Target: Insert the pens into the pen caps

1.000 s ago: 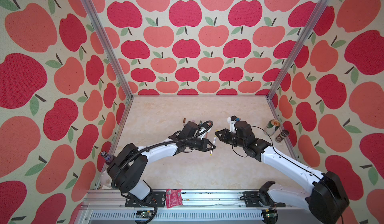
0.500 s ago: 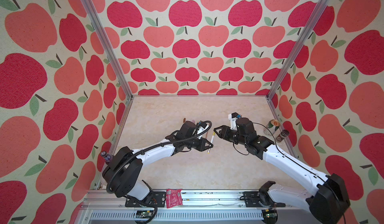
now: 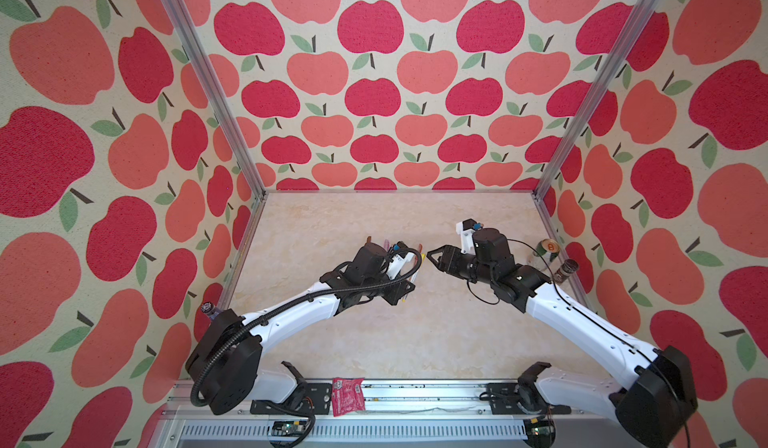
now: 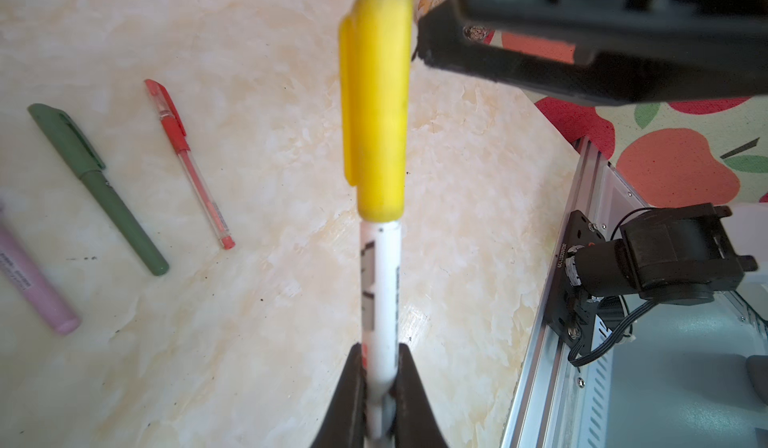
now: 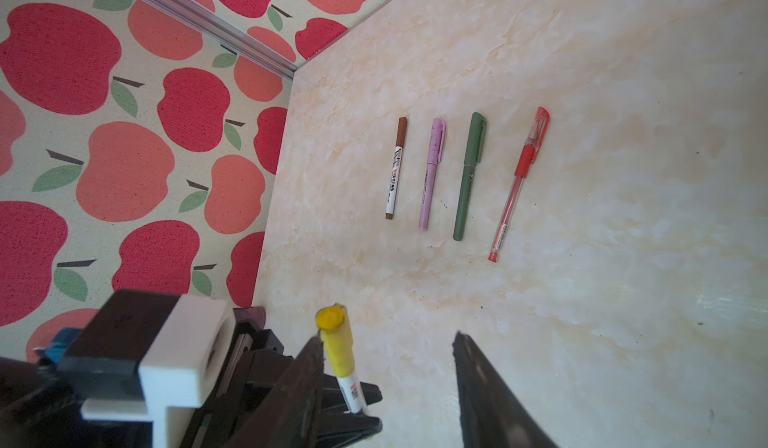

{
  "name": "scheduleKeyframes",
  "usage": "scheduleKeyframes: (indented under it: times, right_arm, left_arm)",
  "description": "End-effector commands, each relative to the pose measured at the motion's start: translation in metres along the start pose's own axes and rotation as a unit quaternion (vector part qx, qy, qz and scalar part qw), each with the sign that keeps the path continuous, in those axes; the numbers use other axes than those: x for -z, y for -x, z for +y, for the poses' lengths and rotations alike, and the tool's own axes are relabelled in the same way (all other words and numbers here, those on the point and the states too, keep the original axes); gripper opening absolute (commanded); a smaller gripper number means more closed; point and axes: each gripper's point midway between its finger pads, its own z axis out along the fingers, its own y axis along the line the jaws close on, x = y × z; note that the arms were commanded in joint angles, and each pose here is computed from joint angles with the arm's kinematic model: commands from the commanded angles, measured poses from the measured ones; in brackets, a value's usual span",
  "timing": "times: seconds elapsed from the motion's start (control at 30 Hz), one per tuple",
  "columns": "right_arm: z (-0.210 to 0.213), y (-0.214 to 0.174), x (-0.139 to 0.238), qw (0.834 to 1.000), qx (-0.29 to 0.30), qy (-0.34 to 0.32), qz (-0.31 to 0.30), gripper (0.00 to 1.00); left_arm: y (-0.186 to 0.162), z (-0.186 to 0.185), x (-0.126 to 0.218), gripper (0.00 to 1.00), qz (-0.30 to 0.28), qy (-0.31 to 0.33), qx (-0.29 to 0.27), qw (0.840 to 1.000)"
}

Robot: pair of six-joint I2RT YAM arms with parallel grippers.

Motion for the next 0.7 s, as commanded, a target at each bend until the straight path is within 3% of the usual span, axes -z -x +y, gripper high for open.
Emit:
scheduleKeyframes:
  times: [0.0, 0.43, 0.67]
  right_arm:
    - [0.013, 0.004, -0.001, 1.0, 0.014, 0.017, 0.01, 0.51]
    - [0.027, 0.007, -0.006, 0.999, 0.029, 0.03, 0.012, 0.51]
    - [0.03, -0.006, -0.022, 0.998, 0.037, 0.025, 0.043, 0.43]
  left_arm:
    - [-0.003, 0.003, 0.002, 0.04, 0.015, 0.019, -0.031, 0.999]
    - [-0.001, -0.002, 0.002, 0.04, 0.016, 0.018, -0.04, 0.999]
    - [0.003, -0.005, 0.004, 0.04, 0.01, 0.018, -0.044, 0.999]
